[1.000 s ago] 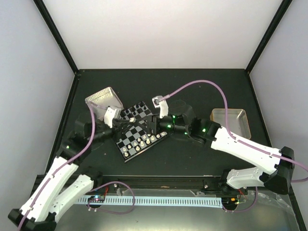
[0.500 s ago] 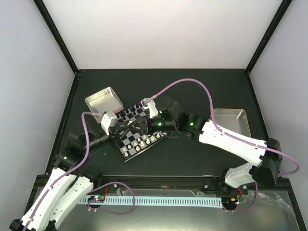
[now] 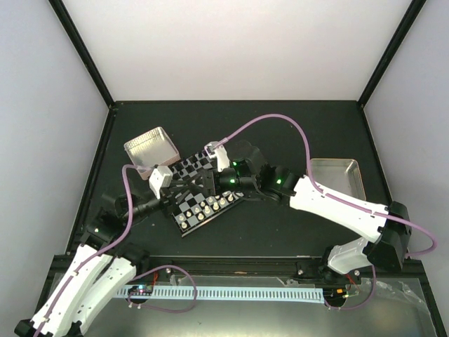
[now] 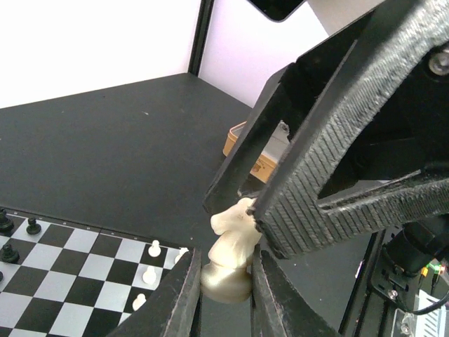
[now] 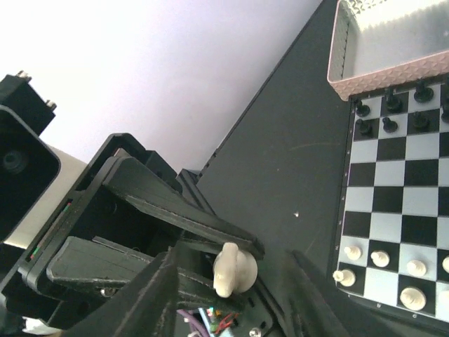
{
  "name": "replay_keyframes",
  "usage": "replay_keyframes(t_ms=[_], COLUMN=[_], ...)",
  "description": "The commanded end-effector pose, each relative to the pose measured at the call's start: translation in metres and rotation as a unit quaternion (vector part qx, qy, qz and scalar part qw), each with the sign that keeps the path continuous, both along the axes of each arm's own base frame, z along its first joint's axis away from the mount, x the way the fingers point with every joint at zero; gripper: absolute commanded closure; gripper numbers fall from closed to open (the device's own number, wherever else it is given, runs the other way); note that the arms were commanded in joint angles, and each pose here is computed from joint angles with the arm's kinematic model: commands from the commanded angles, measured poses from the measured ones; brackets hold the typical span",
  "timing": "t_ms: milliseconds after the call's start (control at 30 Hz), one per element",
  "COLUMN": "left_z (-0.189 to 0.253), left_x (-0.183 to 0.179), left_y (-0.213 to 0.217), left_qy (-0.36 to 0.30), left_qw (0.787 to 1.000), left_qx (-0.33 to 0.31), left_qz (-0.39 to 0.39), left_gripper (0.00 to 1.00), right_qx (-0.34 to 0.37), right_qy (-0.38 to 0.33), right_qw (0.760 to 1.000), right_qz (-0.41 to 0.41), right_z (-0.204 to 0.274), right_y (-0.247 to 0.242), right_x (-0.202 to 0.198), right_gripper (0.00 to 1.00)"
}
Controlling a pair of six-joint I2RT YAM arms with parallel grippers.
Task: Set up the chess pieces on the board
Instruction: Place the chess piece on the chessboard.
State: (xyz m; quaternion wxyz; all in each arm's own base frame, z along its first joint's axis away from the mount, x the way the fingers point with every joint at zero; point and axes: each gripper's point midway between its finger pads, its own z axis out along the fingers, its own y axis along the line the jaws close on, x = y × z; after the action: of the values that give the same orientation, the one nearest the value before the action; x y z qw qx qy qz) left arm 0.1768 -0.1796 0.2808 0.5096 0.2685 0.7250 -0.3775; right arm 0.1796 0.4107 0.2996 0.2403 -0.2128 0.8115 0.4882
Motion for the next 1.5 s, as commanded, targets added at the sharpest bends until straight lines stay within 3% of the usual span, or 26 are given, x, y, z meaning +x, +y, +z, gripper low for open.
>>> replay_keyframes(t_ms=[0,167,333,500,667,733,867,1067,1467], left_z=[0.010,0.012,0.012,0.011,0.007,0.004,-0.003,-0.002,-0.002], left_x=[-0.008,-0.008,-0.008,-0.006,0.003,0.008,0.016,0.016,0.010], left_y=[-0.004,-0.003,-0.003,0.000,0.013,0.024,0.058,0.120,0.137], left_qy=[-0.028,-0.031,-0.030,-0.028,-0.015,-0.008,0.007,0.018,0.003], left_qw=[0.999,0.999,0.999,1.000,0.999,0.996,0.983,0.936,0.923], left_qx=[-0.006,-0.007,-0.007,-0.006,0.005,0.016,0.035,0.028,0.013], left_qz=[-0.024,-0.021,-0.020,-0.008,0.043,0.082,0.183,0.350,0.386], left_gripper=[0.84,0.84,0.84,0.78,0.39,0.33,0.31,0.26,0.24], right_qx=[0.034,0.016,0.005,0.001,-0.023,-0.045,-0.098,-0.167,-0.263], right_qy=[-0.019,-0.013,-0.003,-0.005,-0.034,-0.048,-0.087,-0.151,-0.175], right_qw=[0.999,1.000,1.000,1.000,0.998,0.995,0.986,0.971,0.948], right_qz=[-0.015,-0.010,-0.004,-0.001,-0.046,-0.073,-0.105,-0.085,-0.035], right_z=[0.017,0.007,-0.004,-0.006,-0.017,-0.027,-0.051,-0.091,-0.181], right_y=[-0.001,0.002,0.005,0.005,-0.004,-0.011,-0.019,-0.003,0.033], right_x=[0.006,0.007,0.006,0.005,0.021,0.031,0.039,0.016,-0.024], right_gripper=[0.55,0.63,0.85,0.98,0.99,0.99,0.99,0.99,0.99])
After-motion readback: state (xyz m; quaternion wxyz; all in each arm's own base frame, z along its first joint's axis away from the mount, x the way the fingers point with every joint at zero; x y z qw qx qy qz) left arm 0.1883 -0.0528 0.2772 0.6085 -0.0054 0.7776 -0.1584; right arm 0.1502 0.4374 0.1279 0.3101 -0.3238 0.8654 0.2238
